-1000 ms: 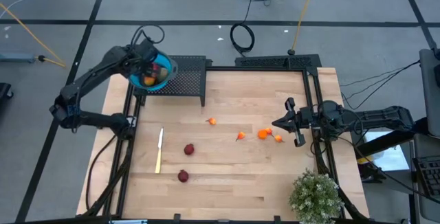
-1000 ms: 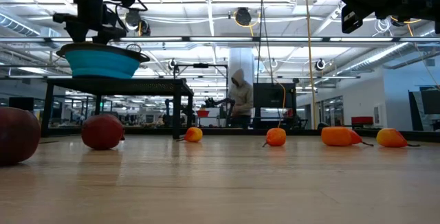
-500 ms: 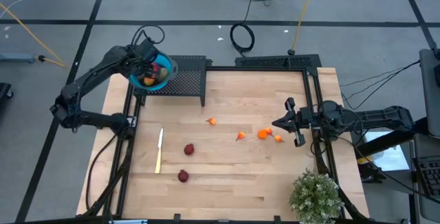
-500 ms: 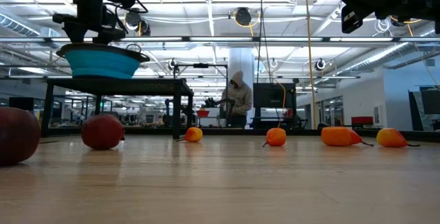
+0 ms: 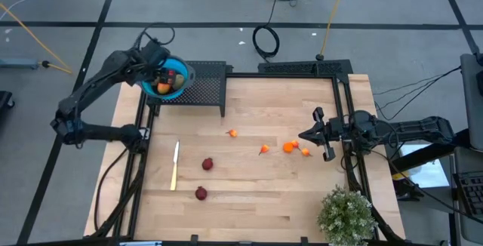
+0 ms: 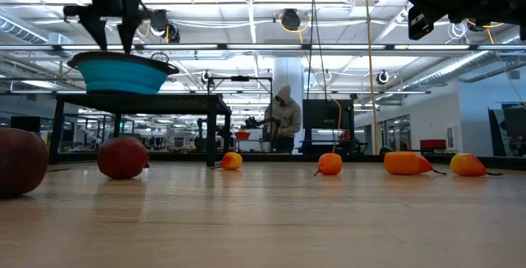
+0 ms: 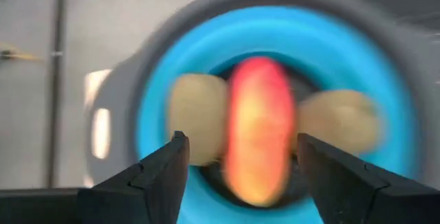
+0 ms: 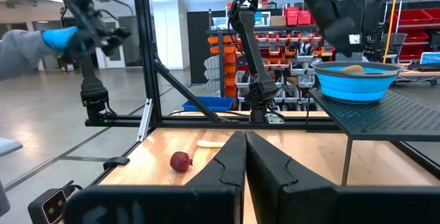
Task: Pick & Place Fruit
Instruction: Put the pomegranate into the blue strainer bowl on the shelf
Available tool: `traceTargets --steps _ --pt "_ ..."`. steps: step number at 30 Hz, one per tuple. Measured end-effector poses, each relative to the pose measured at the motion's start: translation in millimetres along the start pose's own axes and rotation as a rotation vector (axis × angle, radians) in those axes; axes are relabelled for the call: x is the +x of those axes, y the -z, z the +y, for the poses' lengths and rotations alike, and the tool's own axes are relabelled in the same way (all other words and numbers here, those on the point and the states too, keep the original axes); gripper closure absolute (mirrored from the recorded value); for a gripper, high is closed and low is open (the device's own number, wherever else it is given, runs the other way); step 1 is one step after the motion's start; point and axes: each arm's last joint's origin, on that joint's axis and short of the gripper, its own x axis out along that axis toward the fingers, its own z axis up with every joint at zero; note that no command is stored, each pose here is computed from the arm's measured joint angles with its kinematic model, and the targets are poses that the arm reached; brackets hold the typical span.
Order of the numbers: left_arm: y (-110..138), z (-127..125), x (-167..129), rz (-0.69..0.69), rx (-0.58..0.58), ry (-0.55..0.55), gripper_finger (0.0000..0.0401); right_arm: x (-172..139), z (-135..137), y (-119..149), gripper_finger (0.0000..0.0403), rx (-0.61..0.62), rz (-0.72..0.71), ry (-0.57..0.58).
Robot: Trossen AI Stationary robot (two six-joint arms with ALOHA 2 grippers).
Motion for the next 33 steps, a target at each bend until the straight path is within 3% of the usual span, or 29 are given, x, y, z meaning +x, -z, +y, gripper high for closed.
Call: traceTargets --steps 7,11,24,33 --pt "16 -11 -38 0.024 -0.064 0.290 0.0189 0 0 0 0.0399 0.000 0.000 0.000" --pt "30 -23 -50 0.080 -0.062 0.396 0.0220 0 0 0 0.0399 0.000 0.000 0.000" --pt "66 -68 -73 0.102 0.028 0.542 0.0306 0 0 0 0.0399 0.000 0.001 -0.001" --pt "94 -105 -80 0.173 0.092 0.605 0.0323 0 0 0 0.0399 0.000 0.001 -0.001"
